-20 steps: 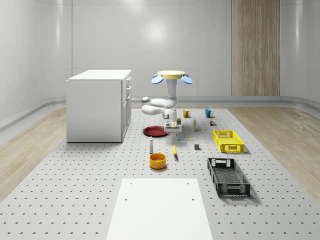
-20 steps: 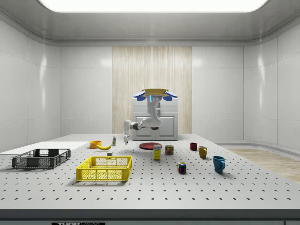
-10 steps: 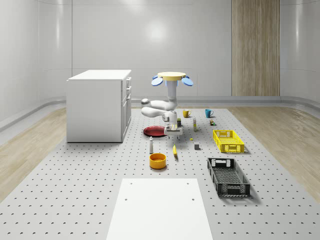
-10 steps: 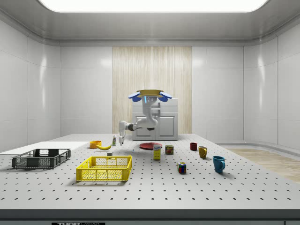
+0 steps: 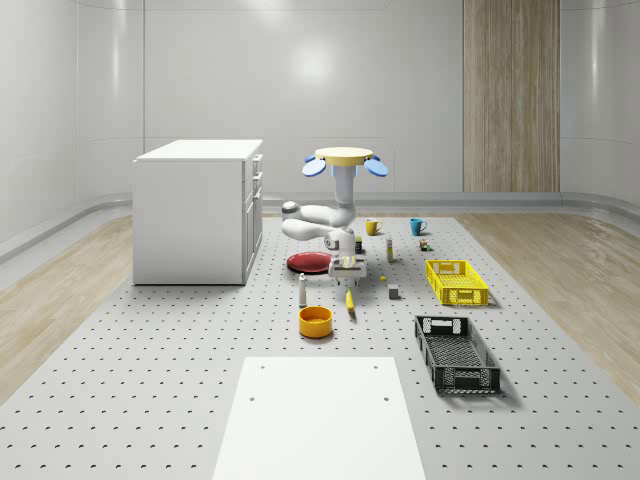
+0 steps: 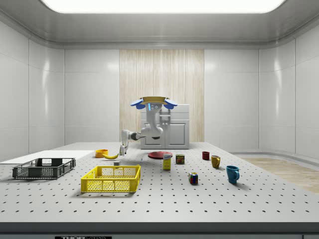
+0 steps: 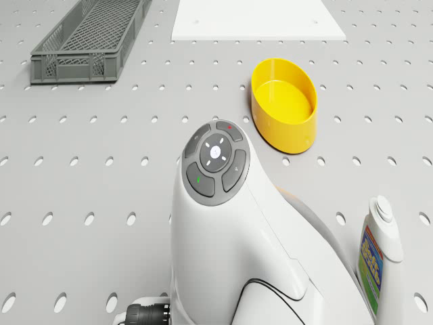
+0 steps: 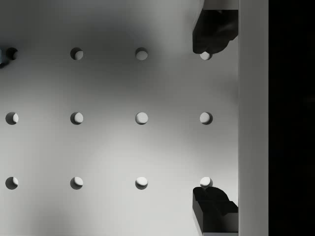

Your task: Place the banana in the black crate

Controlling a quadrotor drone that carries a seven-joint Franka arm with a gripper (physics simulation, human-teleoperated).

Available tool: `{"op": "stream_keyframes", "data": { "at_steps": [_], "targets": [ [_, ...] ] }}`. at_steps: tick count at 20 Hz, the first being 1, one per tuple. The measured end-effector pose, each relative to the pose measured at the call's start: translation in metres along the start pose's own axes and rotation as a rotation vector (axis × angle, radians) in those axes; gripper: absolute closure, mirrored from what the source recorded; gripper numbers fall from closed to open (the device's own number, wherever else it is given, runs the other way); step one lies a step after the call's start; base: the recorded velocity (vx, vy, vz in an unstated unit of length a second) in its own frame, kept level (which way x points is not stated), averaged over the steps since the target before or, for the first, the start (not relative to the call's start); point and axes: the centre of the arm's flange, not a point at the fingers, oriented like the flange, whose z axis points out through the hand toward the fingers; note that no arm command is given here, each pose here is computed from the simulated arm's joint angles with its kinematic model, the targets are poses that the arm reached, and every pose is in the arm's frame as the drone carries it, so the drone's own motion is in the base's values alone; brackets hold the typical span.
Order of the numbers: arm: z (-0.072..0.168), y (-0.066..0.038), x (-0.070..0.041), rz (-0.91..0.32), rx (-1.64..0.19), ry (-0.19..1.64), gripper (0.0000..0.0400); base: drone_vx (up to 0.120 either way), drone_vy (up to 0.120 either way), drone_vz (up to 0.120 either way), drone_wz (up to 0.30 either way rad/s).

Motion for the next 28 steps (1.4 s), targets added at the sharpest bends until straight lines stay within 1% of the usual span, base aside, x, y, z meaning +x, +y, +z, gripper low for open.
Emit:
{"op": "stream_keyframes", "data": {
  "at_steps": [25,28],
  "targets": [
    [0.0,0.0,0.0,0.0,0.0,0.0,0.0,0.12,0.0,0.0,0.0],
    [0.0018,0.0,0.0,0.0,0.0,0.0,0.0,0.013,0.0,0.0,0.0]
  ]
}}
